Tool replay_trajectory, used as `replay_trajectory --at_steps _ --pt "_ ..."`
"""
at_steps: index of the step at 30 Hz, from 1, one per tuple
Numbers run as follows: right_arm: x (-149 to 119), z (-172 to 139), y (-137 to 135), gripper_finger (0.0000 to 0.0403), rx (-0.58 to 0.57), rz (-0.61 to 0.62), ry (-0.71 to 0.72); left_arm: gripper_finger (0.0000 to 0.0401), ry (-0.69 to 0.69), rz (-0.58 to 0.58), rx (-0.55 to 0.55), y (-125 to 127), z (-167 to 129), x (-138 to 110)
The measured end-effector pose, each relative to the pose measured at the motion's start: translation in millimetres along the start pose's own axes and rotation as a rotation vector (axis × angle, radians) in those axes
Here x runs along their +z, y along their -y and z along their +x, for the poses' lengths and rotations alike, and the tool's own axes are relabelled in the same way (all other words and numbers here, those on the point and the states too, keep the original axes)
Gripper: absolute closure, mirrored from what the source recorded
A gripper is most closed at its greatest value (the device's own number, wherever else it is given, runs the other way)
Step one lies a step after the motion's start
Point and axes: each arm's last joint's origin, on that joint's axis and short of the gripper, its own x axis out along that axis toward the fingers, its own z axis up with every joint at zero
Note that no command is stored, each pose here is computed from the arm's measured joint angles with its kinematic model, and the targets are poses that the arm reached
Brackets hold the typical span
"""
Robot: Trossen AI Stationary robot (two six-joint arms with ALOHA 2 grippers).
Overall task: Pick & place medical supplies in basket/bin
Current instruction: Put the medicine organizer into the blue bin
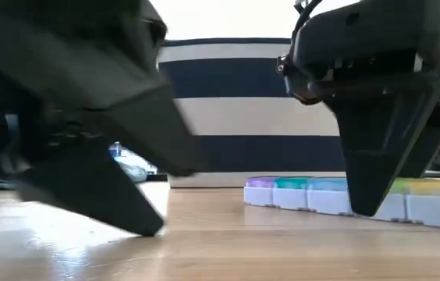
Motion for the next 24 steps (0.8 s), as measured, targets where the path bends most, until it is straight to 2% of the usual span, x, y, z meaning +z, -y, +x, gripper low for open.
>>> replay_trajectory --at_steps 5,8,17,20,24 --pt "-1 10 0 0.0036 -0.028 -0.006 -0.015 0.0129 0.026 -0.022 0.001 -1 -14 -17" --pt "0 3 0 0.0058 -0.024 -0.009 -0.001 0.0129 0.036 -0.03 0.001 -1 -19 -26" --pt "4 -8 14 0.0205 -0.123 -0.014 0.008 0.0129 0.069 -0.072 0.005 -8 -29 -42" --pt "5 -20 12 0.0208 -0.085 -0.043 0.012 0.0129 0.073 -0.08 0.006 -8 -30 -43" --pt "11 -76 1 0.0208 0.079 -0.058 0.161 0.0129 0.079 -0.077 0.005 -7 -31 -44"
